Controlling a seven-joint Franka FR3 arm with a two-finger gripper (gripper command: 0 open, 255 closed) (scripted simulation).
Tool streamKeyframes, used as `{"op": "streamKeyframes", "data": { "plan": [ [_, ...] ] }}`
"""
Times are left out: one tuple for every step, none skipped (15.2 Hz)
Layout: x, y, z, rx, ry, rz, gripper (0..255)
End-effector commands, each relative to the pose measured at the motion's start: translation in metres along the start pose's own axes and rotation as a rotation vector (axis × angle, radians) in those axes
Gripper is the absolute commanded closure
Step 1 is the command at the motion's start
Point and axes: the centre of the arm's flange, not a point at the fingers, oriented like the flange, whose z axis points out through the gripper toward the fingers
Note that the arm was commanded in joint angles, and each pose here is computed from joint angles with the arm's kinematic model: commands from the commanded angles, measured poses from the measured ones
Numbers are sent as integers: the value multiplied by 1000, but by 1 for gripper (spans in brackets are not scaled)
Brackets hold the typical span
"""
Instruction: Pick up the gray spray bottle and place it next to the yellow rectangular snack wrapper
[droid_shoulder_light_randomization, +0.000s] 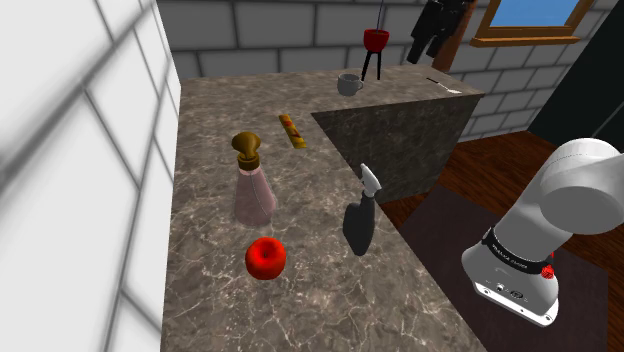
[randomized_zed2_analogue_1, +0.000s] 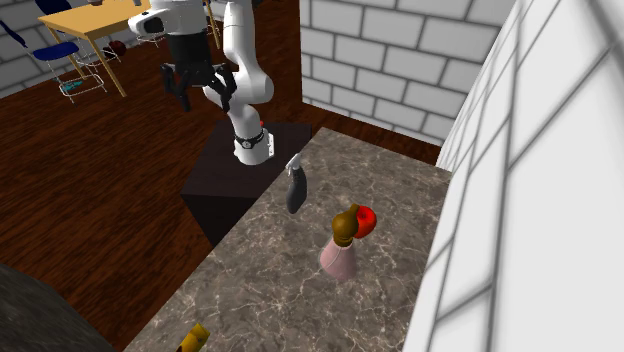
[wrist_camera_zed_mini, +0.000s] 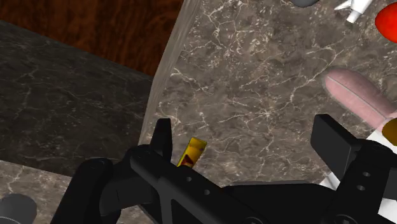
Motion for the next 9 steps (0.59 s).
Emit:
{"op": "streamKeyframes", "data": {
  "plan": [
    [0, 0, 0, 0, 0, 0, 0],
    [4, -5, 12, 2, -28, 18, 0],
    [8, -11, 24, 4, -55, 35, 0],
    [11, -16, 36, 6, -83, 53, 0],
    [15, -22, 48, 8, -111, 70, 0],
    [18, -27, 60, 10, -138, 88, 0],
    [20, -32, 73, 12, -166, 106, 0],
    [23, -37, 85, 14, -193, 123, 0],
    [25, -43, 98, 16, -221, 141, 0]
  ]
}}
